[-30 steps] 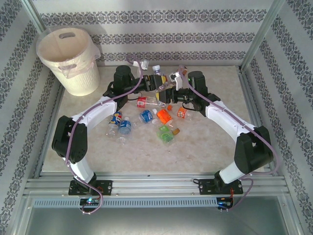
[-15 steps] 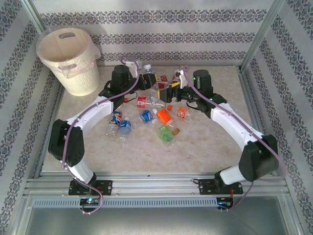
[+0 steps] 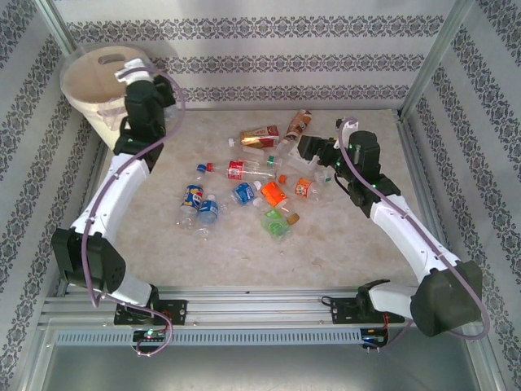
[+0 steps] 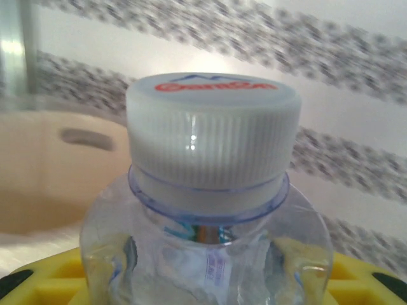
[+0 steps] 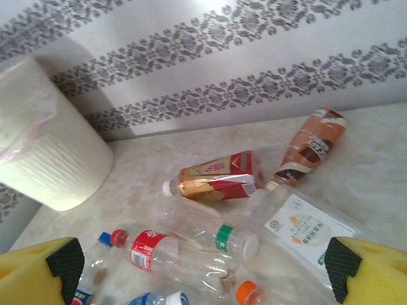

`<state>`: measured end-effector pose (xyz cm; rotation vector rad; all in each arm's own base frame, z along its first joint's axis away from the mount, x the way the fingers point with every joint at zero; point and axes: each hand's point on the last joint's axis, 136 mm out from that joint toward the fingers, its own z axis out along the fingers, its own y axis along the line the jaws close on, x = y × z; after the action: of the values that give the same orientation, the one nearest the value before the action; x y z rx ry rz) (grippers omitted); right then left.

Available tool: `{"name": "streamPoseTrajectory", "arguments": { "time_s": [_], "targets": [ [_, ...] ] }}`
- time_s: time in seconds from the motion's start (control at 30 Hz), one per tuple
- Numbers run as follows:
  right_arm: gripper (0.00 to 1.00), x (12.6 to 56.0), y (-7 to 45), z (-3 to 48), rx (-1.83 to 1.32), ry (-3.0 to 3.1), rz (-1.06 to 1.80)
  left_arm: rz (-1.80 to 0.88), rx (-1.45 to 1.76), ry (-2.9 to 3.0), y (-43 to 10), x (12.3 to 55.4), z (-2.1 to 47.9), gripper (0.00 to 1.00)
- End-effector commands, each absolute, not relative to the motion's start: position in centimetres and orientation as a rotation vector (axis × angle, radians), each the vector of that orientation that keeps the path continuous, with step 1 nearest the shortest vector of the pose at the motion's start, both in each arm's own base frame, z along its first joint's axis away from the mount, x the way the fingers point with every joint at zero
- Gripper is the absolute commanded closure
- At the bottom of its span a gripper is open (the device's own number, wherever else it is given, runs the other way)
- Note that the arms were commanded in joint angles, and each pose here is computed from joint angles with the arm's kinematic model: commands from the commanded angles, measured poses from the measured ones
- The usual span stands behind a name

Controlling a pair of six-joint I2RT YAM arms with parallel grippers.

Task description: Put the plastic bottles in the bin

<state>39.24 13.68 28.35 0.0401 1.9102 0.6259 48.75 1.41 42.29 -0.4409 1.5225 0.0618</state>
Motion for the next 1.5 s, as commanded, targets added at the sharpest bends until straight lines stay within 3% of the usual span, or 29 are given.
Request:
{"name": "streamPoseTrajectory", "arguments": {
  "time_s": [0.0,0.3,0.53,0.73,0.97,1.47],
  "targets": [
    [0.02,39.0,12.2,29.8,0.121,1.849,0.594,0.128,-0.525,1.328,6.3,48.3,47.5,0.50],
    [0.02,38.2,10.9,29.4,0.143,1.846,0.530,0.311,-0.563,1.234,14.0,52.4,49.7,0.50],
    [0.02,37.5,10.5,29.6,0.151,1.851,0.516,0.358,-0.570,1.269,15.7,57.0,47.2,0.50],
    [0.02,36.6,9.3,29.6,0.182,1.833,0.465,0.231,-0.547,1.498,14.7,60.9,42.8,0.50],
    [0.02,36.3,8.5,29.7,0.203,1.816,0.429,0.199,-0.626,1.677,14.4,59.9,39.0,0.50],
    [0.02,36.7,8.9,28.8,0.202,1.848,0.457,0.002,-0.671,1.858,11.6,58.4,36.4,0.48]
  ]
}}
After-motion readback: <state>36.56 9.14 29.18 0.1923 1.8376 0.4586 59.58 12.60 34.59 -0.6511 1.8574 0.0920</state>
